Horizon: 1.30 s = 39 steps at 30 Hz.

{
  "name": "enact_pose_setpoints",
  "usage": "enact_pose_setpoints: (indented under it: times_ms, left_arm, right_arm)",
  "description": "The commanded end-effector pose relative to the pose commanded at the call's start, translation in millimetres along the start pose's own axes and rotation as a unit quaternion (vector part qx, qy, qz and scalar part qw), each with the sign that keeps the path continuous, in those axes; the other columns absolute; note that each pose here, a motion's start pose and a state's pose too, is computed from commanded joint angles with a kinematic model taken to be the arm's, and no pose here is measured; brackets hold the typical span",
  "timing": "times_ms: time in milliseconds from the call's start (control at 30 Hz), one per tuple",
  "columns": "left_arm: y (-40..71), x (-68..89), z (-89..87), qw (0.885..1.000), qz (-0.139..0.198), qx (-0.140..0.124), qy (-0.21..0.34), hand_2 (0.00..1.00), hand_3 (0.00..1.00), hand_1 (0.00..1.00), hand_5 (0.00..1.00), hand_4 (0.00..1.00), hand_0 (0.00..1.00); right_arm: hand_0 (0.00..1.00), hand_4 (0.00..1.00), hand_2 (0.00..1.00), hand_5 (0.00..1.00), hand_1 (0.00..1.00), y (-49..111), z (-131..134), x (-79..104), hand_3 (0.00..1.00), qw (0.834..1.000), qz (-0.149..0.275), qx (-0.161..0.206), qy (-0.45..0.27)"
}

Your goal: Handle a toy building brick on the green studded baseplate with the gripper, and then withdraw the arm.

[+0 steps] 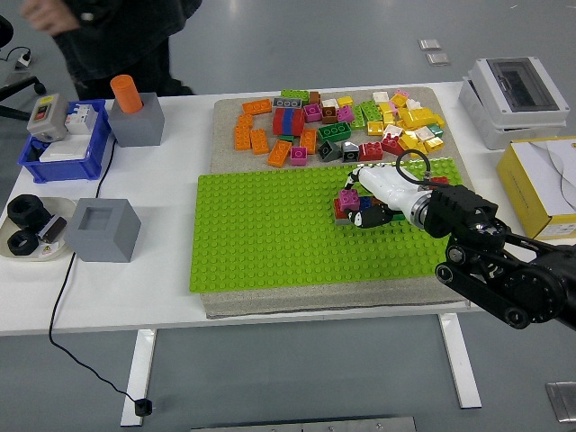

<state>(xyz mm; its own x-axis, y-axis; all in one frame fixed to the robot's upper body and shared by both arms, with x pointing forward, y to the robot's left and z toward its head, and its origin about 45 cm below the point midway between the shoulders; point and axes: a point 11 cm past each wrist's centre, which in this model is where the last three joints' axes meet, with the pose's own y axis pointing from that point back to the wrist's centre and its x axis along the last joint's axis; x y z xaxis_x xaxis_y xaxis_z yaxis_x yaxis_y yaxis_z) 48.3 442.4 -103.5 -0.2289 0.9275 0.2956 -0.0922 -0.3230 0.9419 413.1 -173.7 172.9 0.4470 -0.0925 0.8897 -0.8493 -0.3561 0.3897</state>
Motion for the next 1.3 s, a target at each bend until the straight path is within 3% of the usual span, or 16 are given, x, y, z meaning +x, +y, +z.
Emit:
enact_pose_setpoints:
  times_ms: [1300]
  left_arm:
    - [0.1, 0.6, 2.8, 1.000, 0.001, -0.003, -0.003, 0.626, 0.657, 0.646, 0.249, 0.643, 0.643]
  right_arm:
    - [0.924, 0.642, 0.909, 0.256, 0.909, -4.6, 1.5, -3.8, 0.660, 1.000, -0.003, -0.003, -0.014]
